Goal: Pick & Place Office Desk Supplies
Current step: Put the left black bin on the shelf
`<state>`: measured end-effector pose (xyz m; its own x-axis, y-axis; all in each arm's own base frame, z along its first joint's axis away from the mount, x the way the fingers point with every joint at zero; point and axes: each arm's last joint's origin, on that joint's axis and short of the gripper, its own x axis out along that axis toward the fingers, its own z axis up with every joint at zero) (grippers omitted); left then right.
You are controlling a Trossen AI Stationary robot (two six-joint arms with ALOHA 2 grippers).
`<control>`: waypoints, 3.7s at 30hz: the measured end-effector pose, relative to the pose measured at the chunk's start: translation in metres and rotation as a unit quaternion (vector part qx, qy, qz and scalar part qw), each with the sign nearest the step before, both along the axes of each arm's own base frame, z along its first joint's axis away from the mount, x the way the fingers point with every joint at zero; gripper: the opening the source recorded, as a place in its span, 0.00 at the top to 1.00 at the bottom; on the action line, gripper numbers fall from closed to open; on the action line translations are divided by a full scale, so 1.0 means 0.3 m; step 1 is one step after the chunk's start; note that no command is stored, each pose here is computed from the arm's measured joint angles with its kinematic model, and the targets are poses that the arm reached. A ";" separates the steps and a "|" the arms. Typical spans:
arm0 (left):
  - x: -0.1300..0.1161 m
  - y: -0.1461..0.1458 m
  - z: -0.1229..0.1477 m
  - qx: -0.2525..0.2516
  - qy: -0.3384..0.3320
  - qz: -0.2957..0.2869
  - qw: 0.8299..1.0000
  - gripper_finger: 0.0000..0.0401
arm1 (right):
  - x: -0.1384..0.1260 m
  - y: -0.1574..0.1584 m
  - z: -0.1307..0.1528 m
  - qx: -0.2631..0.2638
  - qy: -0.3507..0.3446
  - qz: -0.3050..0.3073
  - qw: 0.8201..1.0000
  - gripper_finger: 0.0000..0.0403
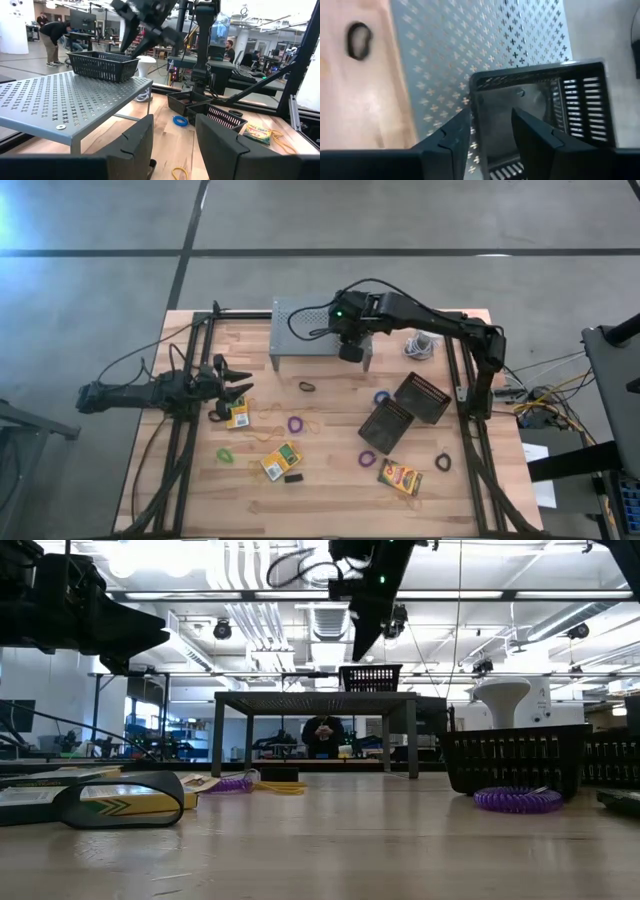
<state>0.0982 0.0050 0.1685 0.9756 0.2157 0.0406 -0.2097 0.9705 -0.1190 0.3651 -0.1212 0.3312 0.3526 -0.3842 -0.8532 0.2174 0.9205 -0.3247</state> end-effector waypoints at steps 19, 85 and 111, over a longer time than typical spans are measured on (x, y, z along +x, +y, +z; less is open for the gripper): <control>0.000 0.000 -0.002 -0.001 0.004 0.000 1.000 0.62 | -0.146 0.782 -0.126 0.068 0.015 -0.004 0.998 0.71; 0.000 0.000 -0.003 -0.077 -0.013 -0.003 0.997 0.62 | -0.505 0.734 -0.491 0.045 -0.001 0.214 0.976 0.50; 0.004 0.000 0.002 -0.079 -0.019 -0.003 0.997 0.62 | -0.312 0.764 -0.399 0.163 -0.074 0.209 0.962 0.97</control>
<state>0.0994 0.0050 0.1691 0.9755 0.2159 0.0428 -0.1960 0.9406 -0.2774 0.2715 0.1081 0.2115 0.5447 0.0956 -0.8331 -0.1714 0.9852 0.0010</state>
